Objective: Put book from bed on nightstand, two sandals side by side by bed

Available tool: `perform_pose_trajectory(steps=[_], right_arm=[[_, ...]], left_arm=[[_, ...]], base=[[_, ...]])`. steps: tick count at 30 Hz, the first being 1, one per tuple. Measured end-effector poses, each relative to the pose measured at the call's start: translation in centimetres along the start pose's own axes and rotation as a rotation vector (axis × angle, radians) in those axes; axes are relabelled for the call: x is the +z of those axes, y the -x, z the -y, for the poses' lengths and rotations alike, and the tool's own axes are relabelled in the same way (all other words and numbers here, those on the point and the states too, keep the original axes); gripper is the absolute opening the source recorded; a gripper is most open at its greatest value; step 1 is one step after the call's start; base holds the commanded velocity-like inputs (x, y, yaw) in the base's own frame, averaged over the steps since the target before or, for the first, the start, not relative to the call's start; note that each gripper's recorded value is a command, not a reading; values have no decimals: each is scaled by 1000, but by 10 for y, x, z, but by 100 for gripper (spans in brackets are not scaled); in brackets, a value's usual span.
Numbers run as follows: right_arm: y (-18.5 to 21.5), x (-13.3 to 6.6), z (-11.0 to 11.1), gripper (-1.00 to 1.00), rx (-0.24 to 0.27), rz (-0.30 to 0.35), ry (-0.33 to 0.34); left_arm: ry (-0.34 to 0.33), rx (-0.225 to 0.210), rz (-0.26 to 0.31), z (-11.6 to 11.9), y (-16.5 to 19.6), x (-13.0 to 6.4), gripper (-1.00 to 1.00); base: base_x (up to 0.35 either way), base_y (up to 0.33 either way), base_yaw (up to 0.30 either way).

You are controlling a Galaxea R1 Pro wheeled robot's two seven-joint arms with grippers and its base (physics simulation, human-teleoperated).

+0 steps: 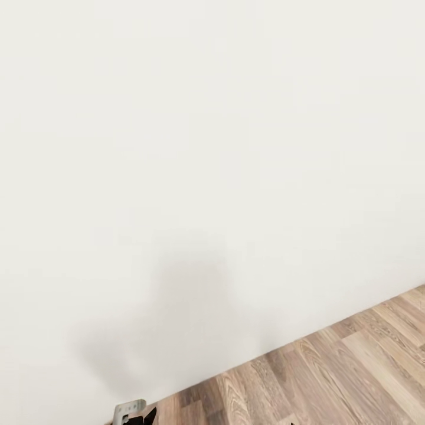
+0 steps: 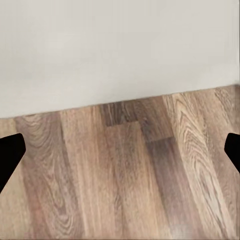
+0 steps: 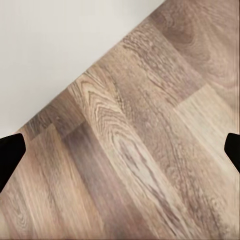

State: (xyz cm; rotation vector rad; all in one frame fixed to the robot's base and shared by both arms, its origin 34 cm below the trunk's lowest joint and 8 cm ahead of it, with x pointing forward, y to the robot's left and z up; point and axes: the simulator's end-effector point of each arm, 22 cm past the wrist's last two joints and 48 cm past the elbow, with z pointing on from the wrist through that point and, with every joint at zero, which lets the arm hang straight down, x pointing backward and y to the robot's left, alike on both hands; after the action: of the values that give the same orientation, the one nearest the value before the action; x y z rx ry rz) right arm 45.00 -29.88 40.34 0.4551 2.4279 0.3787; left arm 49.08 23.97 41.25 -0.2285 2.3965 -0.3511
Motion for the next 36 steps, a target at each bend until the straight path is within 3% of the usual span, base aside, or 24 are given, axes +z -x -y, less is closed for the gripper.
perform_pose_trajectory(steps=[36], right_arm=[[0,0,0,100,0,0,0]], left_arm=[[0,0,0,0,0,0,100]], base=[[1,0,-299]])
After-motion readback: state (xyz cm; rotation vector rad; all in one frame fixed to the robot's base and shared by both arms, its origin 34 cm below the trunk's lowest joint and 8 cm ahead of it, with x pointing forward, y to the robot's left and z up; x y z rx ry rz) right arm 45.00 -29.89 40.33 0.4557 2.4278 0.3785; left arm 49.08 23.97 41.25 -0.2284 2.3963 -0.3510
